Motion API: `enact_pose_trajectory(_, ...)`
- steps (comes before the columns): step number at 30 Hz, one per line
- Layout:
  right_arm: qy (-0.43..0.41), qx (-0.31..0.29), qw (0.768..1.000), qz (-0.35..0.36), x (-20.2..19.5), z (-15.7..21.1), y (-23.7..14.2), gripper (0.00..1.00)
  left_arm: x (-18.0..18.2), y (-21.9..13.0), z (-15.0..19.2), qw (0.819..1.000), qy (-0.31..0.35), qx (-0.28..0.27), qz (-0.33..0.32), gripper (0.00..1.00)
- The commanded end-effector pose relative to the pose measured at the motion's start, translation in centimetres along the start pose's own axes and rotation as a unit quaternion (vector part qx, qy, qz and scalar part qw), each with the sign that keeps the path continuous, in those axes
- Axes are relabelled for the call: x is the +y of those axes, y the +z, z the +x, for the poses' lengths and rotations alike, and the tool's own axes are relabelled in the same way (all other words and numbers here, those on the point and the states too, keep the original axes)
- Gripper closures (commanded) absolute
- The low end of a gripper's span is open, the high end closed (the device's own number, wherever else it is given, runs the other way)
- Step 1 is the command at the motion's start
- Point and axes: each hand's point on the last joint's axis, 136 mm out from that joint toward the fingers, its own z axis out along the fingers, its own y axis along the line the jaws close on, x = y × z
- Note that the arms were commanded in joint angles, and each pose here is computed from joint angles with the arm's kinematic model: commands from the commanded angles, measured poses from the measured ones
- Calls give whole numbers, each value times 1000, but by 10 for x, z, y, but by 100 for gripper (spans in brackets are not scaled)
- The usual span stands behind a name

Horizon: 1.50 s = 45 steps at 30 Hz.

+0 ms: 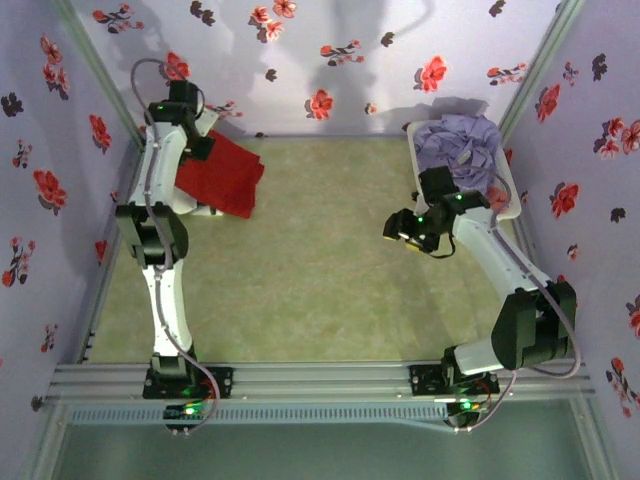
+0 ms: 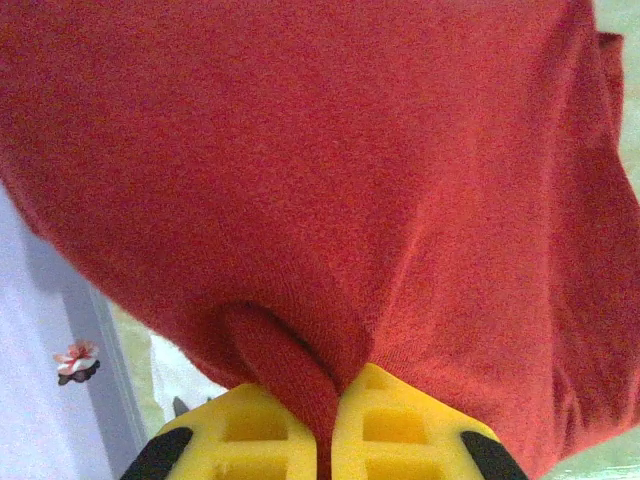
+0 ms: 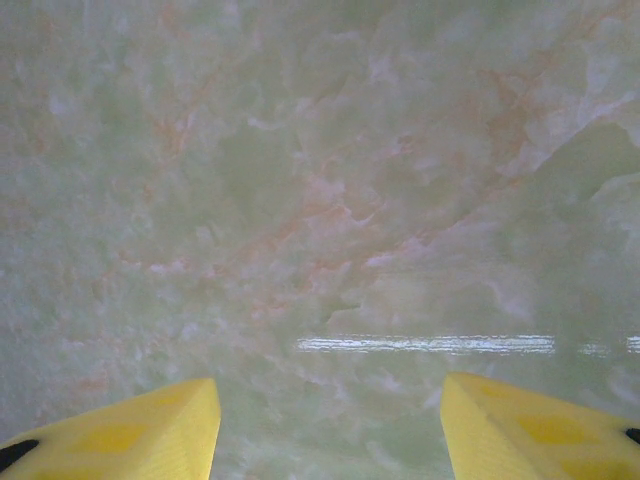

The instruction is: Fold and stack the t-shirts

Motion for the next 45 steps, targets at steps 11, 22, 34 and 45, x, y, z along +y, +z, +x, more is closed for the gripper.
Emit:
enact_pose_trajectory(11, 1, 0, 1000, 9, -1, -2, -5, 39, 57, -22, 8, 999, -33, -32, -14, 100)
enact_pose_trajectory(22, 3, 5, 1000, 14, -1, -2, -2, 38, 85, -13, 16, 998, -56, -37, -20, 100)
enact_pose_trajectory(34, 0, 5, 1000, 15, 3, -3, -4, 38, 99, 66, 30, 996, -87, -20, -31, 100)
enact_pose_trajectory(45, -8, -5, 1000, 20, 2, -1, -14, 38, 119, 62, 49, 985, -143, 19, -94, 18)
